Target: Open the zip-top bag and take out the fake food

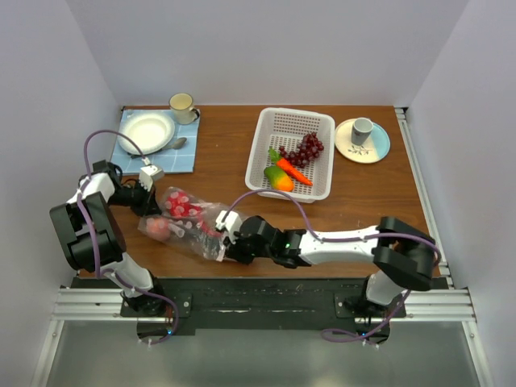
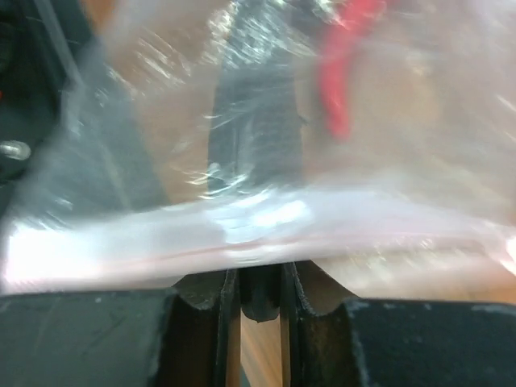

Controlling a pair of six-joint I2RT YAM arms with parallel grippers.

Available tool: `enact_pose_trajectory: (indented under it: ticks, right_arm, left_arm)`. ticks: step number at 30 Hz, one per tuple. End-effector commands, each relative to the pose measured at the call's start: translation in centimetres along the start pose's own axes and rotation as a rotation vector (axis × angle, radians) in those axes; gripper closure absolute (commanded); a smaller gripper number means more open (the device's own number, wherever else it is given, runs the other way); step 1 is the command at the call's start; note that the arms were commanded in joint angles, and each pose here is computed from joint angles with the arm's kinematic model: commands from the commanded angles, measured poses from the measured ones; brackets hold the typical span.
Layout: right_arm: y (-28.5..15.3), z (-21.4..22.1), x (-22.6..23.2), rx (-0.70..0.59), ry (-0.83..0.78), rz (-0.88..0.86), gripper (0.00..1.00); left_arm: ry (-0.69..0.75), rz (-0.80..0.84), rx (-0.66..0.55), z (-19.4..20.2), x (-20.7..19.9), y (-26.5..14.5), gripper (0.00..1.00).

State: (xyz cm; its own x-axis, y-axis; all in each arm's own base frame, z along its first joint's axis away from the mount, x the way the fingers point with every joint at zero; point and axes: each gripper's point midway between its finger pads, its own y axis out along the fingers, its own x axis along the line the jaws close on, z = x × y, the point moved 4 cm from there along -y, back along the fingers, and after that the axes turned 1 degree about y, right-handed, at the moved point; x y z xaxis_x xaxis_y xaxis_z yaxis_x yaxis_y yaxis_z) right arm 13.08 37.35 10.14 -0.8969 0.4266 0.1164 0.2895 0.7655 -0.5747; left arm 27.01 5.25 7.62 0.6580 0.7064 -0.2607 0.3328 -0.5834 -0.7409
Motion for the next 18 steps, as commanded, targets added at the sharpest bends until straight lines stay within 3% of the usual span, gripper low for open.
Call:
enact_pose_trajectory:
  ticks: [1, 7, 13, 18]
  right_arm:
    - [-4.0, 3.1, -3.8, 0.128, 0.025, 0.29, 1.0]
    - [-7.9, 3.9, -5.9, 0.153, 0.059, 0.469, 1.0]
    - [-12.4, 3.3, -9.4, 0.196, 0.078, 0.841, 1.0]
    - [-15.9, 0.0, -9.6, 0.022, 0.102, 0.836, 1.0]
  left_arm:
    - [0.035, -0.048, -0.02, -1.0, 1.6, -0.4, 1.0]
    - [0.027, -0.049, -0.023, -0.9, 1.9, -0.1, 1.0]
    - [0.031, -0.057, -0.021, -0.8, 1.9, -0.2, 1.0]
    - [0.029, -0.051, -0.017, -0.6, 1.9, 0.0, 1.0]
